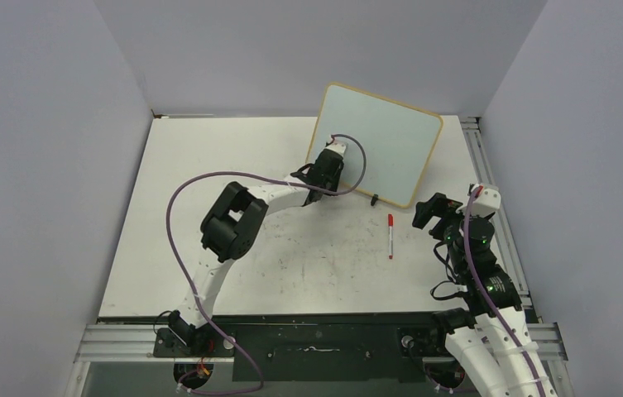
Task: Write a sentence on the whiteboard
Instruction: Move the whiteboard stand to the center of the board.
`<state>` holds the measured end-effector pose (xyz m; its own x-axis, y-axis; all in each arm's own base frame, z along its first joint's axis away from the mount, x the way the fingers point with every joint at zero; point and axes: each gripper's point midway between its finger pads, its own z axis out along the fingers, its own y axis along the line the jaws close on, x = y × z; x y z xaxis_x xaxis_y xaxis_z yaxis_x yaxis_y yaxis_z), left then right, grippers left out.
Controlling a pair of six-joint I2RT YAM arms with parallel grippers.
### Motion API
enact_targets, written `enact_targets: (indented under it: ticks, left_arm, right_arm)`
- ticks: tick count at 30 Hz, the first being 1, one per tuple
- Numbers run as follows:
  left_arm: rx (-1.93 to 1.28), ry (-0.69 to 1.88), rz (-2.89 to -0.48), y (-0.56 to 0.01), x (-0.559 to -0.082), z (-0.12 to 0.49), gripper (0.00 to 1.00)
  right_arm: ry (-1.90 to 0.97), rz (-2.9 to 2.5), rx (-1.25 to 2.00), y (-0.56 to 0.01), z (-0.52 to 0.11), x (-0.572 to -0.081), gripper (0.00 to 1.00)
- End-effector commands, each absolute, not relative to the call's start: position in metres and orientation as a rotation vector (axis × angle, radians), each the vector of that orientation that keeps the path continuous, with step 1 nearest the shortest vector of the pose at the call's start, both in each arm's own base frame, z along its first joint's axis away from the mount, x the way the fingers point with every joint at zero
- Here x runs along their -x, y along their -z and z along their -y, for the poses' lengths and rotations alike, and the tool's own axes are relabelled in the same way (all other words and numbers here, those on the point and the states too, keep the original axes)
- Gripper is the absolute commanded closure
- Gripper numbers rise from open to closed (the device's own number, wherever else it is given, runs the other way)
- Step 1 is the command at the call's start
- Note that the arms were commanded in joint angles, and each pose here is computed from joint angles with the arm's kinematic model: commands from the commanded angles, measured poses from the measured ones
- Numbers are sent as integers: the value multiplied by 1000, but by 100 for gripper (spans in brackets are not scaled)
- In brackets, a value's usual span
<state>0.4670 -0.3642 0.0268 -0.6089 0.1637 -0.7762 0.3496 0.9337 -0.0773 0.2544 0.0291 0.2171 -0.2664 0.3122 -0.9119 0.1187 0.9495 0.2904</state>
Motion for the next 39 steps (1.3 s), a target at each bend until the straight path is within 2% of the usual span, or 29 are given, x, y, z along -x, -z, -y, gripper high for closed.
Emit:
enact_targets:
  ticks: [1,13,29,39]
  left_arm:
    - [-299,174,-2201,-34,-467,352,100]
    - [-93,149,-2138,-51,-439,318,100]
    - [136,73,-2149,-32,-368,263,100]
    - [186,61,-2155,-35,-318,251,100]
  right_arm:
    - [-214,-1781,-306,-238,-31,-260,10]
    - [-218,-1779,-304,-238,-32,-259,10]
    - [-227,-1785,-297,-237,-34,-259,10]
    - [-269,-1820,-294,-228,-42,-259,10]
